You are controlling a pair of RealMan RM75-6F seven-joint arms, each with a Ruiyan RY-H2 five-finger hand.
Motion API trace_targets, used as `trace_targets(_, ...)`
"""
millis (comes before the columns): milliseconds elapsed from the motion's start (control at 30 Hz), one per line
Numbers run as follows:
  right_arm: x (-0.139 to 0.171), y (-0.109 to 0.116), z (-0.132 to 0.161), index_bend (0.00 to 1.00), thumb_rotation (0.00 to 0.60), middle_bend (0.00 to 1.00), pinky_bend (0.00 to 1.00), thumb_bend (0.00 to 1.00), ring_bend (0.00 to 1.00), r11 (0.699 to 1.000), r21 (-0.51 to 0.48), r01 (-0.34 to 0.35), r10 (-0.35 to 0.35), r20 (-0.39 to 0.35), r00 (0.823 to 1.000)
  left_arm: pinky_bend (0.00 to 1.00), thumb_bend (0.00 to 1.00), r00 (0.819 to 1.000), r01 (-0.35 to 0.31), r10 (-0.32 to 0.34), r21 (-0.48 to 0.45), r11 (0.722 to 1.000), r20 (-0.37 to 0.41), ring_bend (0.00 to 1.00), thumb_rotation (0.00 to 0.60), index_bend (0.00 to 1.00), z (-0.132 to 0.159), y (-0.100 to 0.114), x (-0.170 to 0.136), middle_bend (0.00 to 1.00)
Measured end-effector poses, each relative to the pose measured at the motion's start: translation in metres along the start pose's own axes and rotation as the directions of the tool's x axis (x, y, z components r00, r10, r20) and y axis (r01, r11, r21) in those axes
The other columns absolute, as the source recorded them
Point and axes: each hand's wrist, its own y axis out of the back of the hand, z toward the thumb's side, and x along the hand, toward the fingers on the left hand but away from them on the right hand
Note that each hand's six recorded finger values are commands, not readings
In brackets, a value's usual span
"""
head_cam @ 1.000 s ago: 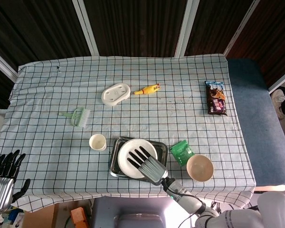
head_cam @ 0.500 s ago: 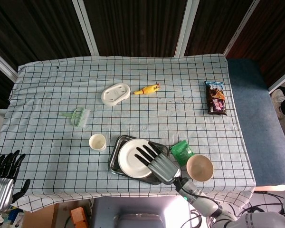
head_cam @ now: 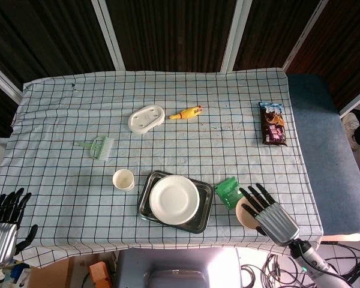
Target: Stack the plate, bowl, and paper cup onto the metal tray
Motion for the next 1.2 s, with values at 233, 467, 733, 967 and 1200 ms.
trace_targets(233,0.027,-0.04,-0.022,0.33,0.6,0.0,0.0,0.05,0.0,0.998,0.003,-0.071,0.07,0.046,0.996,0.01,0.34,1.0,0.003,-0.003,0.004,1.0,-0.002,0.0,0.6,0.0,0.0,-0.001,0.0,0.0)
trace_targets(467,0.021,-0.057,-0.013,0.42,0.6,0.0,0.0,0.14,0.0,0.996,-0.04,-0.083,0.084,0.025,0.996,0.01,0.34,1.0,-0.001,0.001,0.002,1.0,-0.003,0.0,0.6,0.0,0.0,0.0,-0.001,0.0)
trace_targets(733,0.002,-0.067,-0.008,0.56,0.6,0.0,0.0,0.34,0.0,0.994,-0.078,-0.08,0.081,0.013,0.997,0.01,0.34,1.0,-0.013,0.013,-0.006,1.0,-0.008,0.0,0.6,0.0,-0.002,0.003,-0.004,0.0)
trace_targets(967,-0.005,-0.066,-0.007,0.59,0.6,0.0,0.0,0.45,0.0,0.995,-0.084,-0.045,0.047,0.023,0.999,0.02,0.34,0.999,-0.038,0.038,-0.003,0.999,-0.022,0.0,0.6,0.0,-0.003,0.005,-0.003,0.0)
trace_targets(1200,-0.017,-0.04,-0.004,0.62,0.6,0.0,0.0,0.45,0.0,0.993,-0.092,0.076,-0.073,0.03,0.997,0.02,0.33,0.998,-0.045,0.045,0.007,0.999,-0.034,0.0,0.6,0.0,-0.002,0.002,-0.002,0.0)
